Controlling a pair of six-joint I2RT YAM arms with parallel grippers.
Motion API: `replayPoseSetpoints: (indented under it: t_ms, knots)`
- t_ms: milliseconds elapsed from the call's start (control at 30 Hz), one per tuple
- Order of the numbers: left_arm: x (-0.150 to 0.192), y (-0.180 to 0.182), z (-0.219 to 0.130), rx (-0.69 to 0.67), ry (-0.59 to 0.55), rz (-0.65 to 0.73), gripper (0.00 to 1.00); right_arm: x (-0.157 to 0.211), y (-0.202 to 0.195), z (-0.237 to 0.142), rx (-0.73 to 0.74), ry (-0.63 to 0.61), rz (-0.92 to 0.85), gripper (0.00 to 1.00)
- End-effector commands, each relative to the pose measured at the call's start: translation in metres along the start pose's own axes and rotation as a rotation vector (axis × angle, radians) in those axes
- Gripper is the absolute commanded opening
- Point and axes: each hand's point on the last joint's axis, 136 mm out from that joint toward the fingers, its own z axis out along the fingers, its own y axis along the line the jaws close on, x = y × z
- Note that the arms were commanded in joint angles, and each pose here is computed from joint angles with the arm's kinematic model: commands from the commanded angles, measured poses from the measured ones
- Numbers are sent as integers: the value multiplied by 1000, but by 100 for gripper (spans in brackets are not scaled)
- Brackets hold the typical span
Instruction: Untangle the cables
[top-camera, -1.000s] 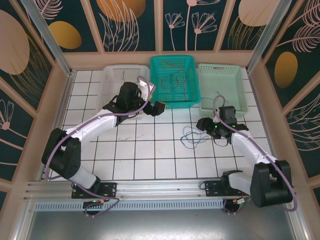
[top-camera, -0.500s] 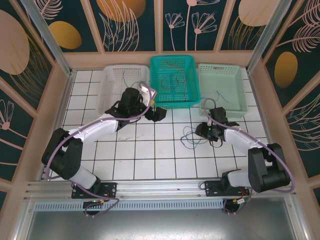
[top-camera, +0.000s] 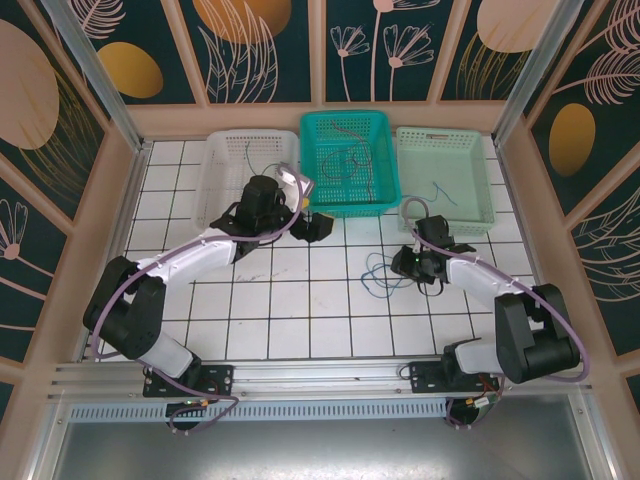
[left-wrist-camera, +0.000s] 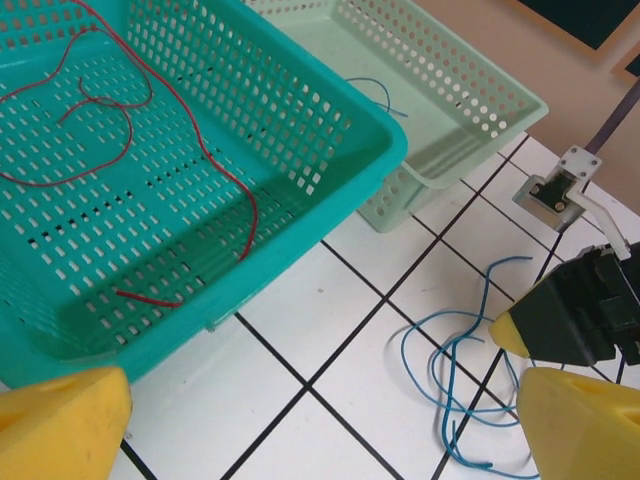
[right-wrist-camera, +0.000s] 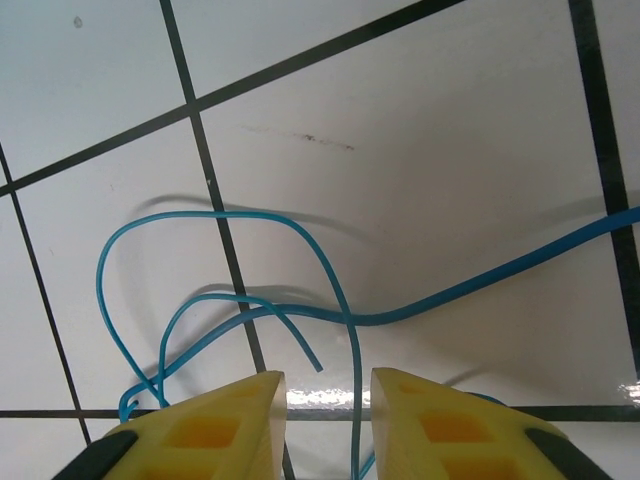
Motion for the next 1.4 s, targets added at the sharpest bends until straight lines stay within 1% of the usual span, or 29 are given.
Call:
replayPoseSetpoints:
  t_ms: [0,33,100,200,300,467,667,767,1033,1133,1367]
  knots:
    - [-4,-4,-4,10,-27,-5,99,7,-1,4,1,23,-26,27]
    - [-4,-3,-4,11,-28,-4,99,7,-1,4,-1,25,-28,25]
    - [-4,-4,-4,10,-28,-5,99,6,1,4,-8,23,-31,17]
    - [-5,-3,-5,7,-29,-5,99,-2,9,-3,-36,-15,-38,0]
    - [-4,-2,-6,1,-30,-6,99,-19,28,-24,-91,-107,-77,0]
    - [-3,-4,-5,17,-41,-16,98,-45,73,-86,-210,-317,-218,0]
    - [-14,-16,-8,81,-96,-26,99,-53,110,-157,-346,-518,-355,0]
    - [-20,-24,-10,127,-125,-26,99,-52,120,-177,-397,-574,-389,0]
    - [-26,-56,-12,254,-164,10,96,-54,142,-209,-509,-645,-430,0]
    - [-23,-62,-9,271,-155,18,95,-56,151,-229,-560,-698,-450,0]
    - [-16,-62,-3,280,-134,3,94,-64,166,-274,-595,-791,-482,0]
